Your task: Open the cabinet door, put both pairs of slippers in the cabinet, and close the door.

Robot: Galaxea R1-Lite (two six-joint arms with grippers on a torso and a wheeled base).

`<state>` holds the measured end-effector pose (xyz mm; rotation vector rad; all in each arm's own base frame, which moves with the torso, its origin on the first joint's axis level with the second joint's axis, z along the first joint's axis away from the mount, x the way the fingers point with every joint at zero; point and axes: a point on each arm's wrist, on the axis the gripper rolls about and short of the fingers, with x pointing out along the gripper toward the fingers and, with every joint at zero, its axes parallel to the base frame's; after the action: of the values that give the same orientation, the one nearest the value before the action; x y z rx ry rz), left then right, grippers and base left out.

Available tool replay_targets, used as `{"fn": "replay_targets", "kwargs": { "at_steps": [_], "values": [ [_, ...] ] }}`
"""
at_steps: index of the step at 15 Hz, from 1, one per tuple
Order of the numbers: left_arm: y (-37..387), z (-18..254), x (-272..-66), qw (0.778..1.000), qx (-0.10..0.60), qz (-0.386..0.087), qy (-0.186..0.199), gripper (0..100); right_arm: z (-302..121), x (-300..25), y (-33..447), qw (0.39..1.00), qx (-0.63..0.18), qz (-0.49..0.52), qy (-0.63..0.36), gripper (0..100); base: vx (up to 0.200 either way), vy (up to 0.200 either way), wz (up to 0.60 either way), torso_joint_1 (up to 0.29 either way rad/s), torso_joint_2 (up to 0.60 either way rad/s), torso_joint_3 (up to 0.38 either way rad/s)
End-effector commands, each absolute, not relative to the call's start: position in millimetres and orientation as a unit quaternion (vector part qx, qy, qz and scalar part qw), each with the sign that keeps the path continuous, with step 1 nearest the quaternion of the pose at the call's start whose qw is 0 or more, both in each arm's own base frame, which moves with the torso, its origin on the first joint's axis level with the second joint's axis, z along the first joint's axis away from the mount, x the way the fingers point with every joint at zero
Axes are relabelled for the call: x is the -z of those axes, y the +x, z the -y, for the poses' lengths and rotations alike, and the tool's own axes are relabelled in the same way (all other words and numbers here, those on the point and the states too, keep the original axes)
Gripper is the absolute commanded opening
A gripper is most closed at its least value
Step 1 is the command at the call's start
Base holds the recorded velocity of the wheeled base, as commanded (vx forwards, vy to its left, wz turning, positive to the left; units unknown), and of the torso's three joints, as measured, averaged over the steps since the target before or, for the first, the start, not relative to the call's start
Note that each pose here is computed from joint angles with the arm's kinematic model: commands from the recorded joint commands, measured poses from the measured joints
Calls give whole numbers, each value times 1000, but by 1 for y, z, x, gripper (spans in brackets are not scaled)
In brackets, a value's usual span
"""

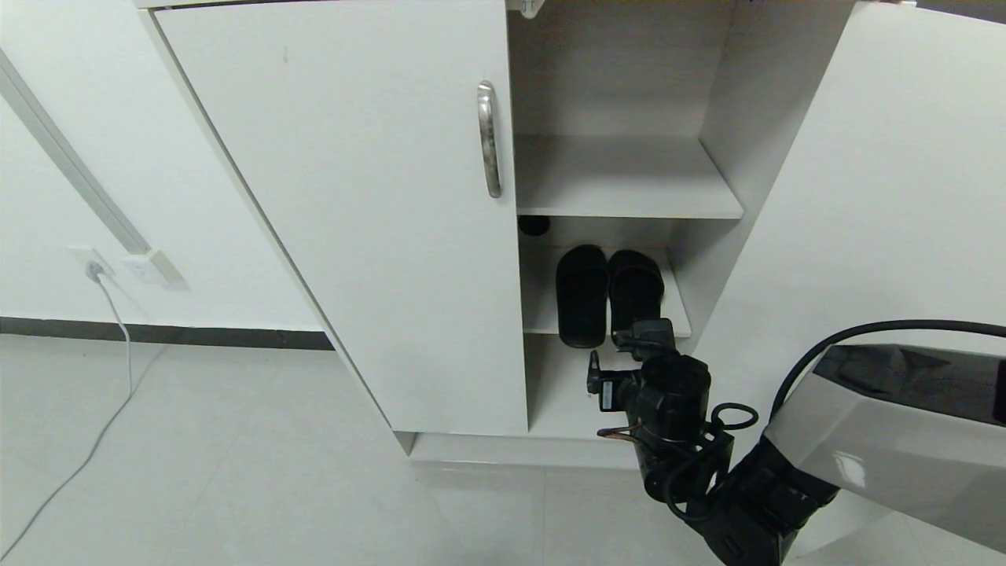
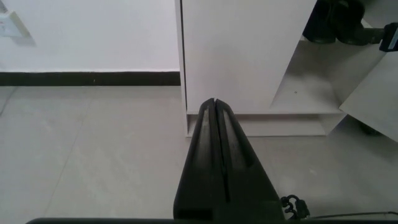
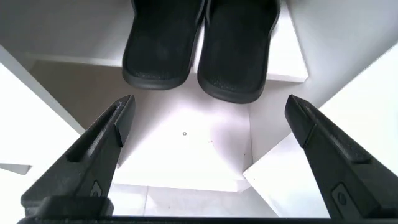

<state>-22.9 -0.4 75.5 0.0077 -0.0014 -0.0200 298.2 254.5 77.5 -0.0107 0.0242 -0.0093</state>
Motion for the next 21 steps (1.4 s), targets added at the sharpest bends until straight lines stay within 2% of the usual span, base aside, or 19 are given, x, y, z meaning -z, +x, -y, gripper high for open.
{"fn": "replay_targets", "kwargs": {
  "at_steps": [1, 11, 21],
  "values": [
    [-23, 0, -75, 1000, 10, 0, 4, 0, -255, -78, 298, 1000, 4, -12, -5, 100, 0, 0, 0, 0, 0, 0],
    [-23, 0, -75, 1000, 11, 0, 5, 0, -256, -76, 294, 1000, 0, -12, -8, 100, 0, 0, 0, 0, 0, 0],
    [-23, 0, -75, 1000, 11, 0, 5, 0, -253, -73, 294, 1000, 2, -18, -13, 100, 0, 0, 0, 0, 4, 185]
  ]
}}
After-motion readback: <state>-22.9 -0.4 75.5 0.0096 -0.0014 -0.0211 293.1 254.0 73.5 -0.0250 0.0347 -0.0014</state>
